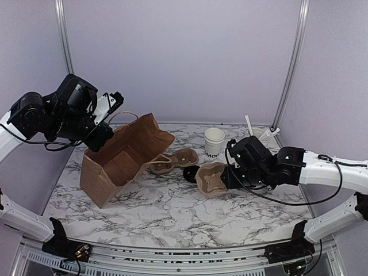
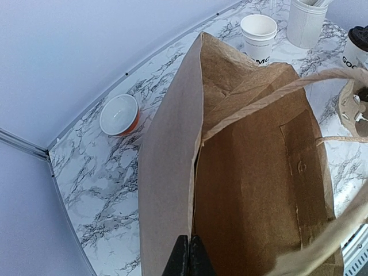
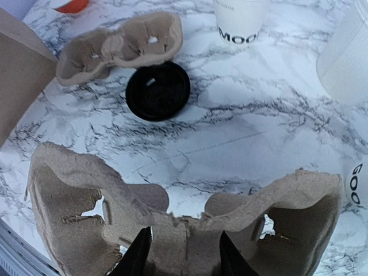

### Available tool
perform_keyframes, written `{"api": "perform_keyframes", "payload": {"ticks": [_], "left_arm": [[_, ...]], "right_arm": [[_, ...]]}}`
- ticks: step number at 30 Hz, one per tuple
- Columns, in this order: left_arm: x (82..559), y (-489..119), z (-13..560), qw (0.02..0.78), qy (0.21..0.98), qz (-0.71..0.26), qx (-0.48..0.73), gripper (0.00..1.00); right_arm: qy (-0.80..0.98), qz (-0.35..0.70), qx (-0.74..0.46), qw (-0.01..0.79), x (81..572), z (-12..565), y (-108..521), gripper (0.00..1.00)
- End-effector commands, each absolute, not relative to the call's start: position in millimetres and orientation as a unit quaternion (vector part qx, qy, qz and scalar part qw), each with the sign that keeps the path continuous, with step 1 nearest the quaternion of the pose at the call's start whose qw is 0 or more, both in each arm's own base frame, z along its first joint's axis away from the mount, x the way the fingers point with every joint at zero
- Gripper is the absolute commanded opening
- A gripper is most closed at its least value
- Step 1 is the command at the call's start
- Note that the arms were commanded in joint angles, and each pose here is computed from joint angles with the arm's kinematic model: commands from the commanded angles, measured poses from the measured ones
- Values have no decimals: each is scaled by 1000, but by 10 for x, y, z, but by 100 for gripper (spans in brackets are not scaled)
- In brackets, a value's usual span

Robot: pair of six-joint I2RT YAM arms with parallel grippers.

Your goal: Pack the takeout coffee

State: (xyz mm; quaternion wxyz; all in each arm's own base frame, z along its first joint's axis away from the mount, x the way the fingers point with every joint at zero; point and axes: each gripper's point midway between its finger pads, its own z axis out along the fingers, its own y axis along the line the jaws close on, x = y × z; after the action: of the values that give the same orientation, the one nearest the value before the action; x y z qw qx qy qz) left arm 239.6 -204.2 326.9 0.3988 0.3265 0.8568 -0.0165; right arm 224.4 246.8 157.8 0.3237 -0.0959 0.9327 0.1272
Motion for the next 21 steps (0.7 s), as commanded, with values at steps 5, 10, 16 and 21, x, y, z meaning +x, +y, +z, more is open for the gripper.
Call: {"api": "perform_keyframes", "payload": {"ticks": [5, 10, 16, 21], "left_arm": [[2362, -2226, 3332, 400, 855, -67, 323, 0], [2337, -2345, 3360, 390, 857, -96, 323, 0], [2199, -2525, 3599, 388, 850, -158, 321, 0], [2035, -2595, 3729, 386, 845, -173, 326, 0]], "right_arm": [[874, 159, -138, 438, 2401, 2732, 2538, 33], [829, 177, -182, 499, 2429, 3376, 2597, 33], [782, 210, -234, 538, 2404, 4015, 2793, 34], [750, 252, -266, 550, 2319, 4449, 2961, 35]]}}
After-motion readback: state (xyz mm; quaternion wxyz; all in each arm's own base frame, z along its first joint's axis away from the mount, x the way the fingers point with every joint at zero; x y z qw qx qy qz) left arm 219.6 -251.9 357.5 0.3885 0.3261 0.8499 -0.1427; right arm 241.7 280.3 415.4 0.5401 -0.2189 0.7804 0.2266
